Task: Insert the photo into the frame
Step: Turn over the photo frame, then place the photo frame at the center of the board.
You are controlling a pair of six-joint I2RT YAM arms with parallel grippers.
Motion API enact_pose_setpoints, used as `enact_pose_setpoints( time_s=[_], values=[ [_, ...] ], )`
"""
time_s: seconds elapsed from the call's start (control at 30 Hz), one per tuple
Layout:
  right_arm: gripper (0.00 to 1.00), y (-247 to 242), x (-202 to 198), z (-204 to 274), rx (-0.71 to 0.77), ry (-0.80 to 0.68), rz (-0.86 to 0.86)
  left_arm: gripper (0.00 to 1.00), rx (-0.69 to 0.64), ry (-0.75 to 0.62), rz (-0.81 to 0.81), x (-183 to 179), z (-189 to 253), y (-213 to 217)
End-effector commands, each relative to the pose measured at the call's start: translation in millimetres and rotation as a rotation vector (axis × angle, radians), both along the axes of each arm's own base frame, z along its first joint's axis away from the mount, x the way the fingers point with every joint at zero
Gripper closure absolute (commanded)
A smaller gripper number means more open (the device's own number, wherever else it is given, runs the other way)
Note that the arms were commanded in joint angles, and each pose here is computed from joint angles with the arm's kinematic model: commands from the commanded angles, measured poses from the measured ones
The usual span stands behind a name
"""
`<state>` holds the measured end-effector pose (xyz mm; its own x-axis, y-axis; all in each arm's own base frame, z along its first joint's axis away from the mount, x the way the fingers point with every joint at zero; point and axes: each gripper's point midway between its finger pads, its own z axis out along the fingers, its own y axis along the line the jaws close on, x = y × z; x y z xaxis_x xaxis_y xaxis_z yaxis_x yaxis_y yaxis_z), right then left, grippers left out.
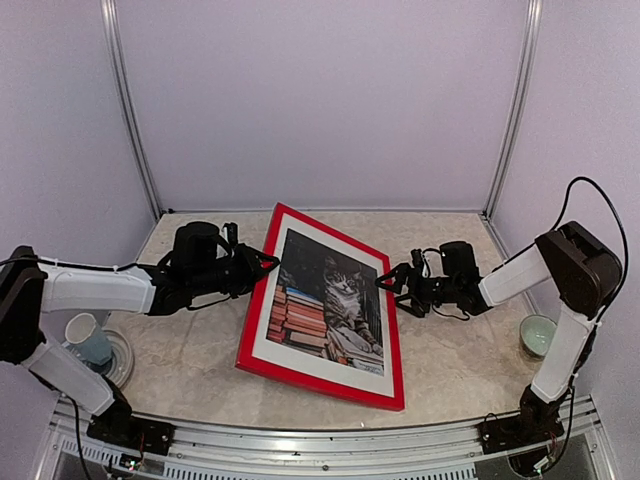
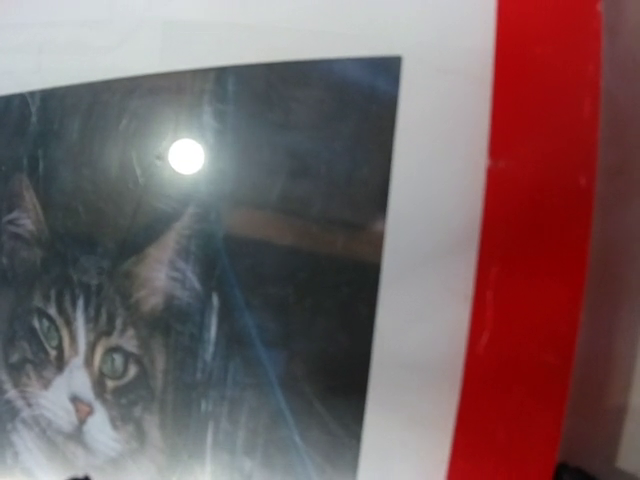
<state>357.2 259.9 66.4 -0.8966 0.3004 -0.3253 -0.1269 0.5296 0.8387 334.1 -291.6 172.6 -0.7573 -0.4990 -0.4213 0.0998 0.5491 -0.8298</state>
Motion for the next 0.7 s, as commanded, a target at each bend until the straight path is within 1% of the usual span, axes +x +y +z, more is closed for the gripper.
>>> enact_pose_setpoints(
  time_s=[0.0, 0.23, 0.4, 0.57, 0.63, 0.67],
  values=[
    [0.01, 8, 2, 7, 0.035, -0.014, 0.039, 1.0, 0.114, -0.116, 0.012, 12, -9, 7],
    [0.01, 17, 16, 21, 0.049, -0.047, 0.064, 0.97, 0.124, -0.123, 0.004, 21, -15, 0],
    [0.01, 15, 32, 23, 0.02, -0.056, 0.048, 0.95, 0.123, -0.117, 0.009, 37, -23, 0],
    [0.01, 10, 42, 15, 0.022, -0.038, 0.039, 0.9, 0.125, -0.096, -0.005, 50, -38, -4],
    [0.01, 10, 42, 11, 0.022, -0.031, 0.04, 0.85, 0.119, -0.083, -0.016, 53, -45, -6],
    [0.01, 10, 42, 10, 0.023, -0.028, 0.042, 0.81, 0.113, -0.077, -0.027, 53, -49, -7]
  ],
)
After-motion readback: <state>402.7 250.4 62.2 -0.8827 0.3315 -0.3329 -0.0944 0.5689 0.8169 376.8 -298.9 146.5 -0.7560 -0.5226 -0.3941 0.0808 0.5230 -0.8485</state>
